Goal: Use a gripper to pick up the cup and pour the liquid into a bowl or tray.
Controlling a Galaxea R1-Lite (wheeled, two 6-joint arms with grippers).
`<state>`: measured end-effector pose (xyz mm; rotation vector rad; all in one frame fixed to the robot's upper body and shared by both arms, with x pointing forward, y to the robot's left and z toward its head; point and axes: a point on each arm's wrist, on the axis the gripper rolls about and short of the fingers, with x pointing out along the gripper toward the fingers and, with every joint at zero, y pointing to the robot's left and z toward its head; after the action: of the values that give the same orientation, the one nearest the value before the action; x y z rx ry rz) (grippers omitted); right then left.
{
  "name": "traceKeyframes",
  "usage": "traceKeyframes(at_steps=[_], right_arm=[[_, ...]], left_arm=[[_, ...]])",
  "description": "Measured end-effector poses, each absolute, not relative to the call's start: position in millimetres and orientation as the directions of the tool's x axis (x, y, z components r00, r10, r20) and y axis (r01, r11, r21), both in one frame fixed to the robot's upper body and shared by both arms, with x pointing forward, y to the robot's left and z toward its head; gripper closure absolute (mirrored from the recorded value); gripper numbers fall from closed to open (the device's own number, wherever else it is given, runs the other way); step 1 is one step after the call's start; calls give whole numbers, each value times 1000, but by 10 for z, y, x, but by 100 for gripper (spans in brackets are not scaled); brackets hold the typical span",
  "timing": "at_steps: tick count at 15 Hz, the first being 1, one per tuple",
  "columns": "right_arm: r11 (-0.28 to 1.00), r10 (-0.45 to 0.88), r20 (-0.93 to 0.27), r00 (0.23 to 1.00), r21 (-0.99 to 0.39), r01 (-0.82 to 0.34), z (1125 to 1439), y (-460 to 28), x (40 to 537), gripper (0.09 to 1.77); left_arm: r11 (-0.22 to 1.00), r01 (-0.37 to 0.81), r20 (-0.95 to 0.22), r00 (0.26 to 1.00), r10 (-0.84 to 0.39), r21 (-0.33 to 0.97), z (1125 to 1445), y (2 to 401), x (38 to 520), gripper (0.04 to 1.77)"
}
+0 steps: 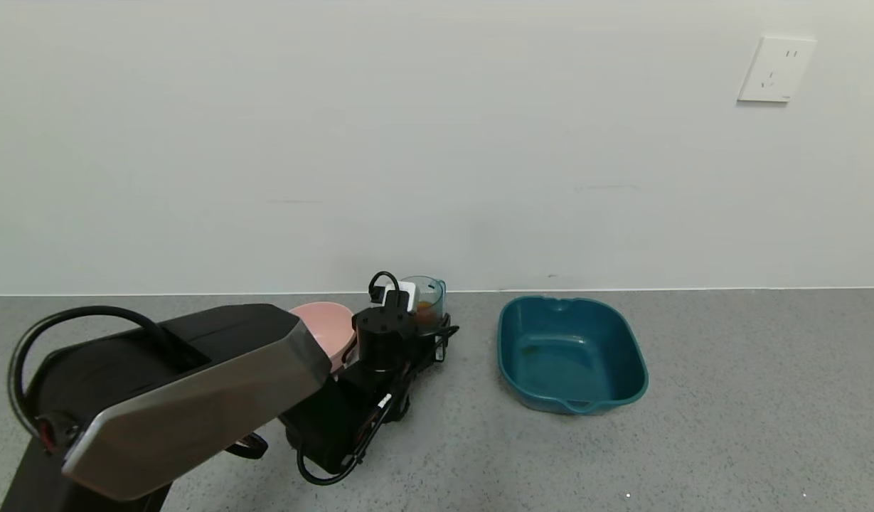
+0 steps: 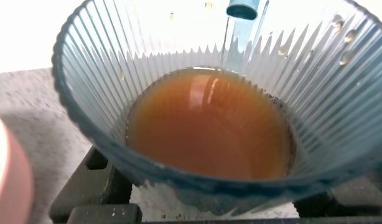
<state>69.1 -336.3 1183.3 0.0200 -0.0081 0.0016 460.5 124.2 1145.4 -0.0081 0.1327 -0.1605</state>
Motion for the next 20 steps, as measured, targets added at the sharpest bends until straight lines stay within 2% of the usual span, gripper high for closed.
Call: traceKeyframes(at_steps=[5, 10, 15, 20], right_arm=[[1000, 2, 8, 1000, 20, -2, 11833, -3363, 691, 15], [1000, 2, 8, 1000, 20, -2, 11833, -3363, 691, 15], [1000, 2, 9, 1000, 20, -2, 11834, -3363, 691, 15], [1000, 1, 9, 1000, 20, -1, 11834, -3363, 691, 15]], left_arm=[[990, 142, -134, 981, -143, -15, 11876, 1357, 4547, 46], [997, 70, -101, 992, -72, -25, 12263, 1717, 4590, 46], [999, -42, -76, 996, 39, -28, 12436, 2224, 4691, 46], [994, -107, -80, 991, 107, -3, 12448, 2753, 4773, 47]])
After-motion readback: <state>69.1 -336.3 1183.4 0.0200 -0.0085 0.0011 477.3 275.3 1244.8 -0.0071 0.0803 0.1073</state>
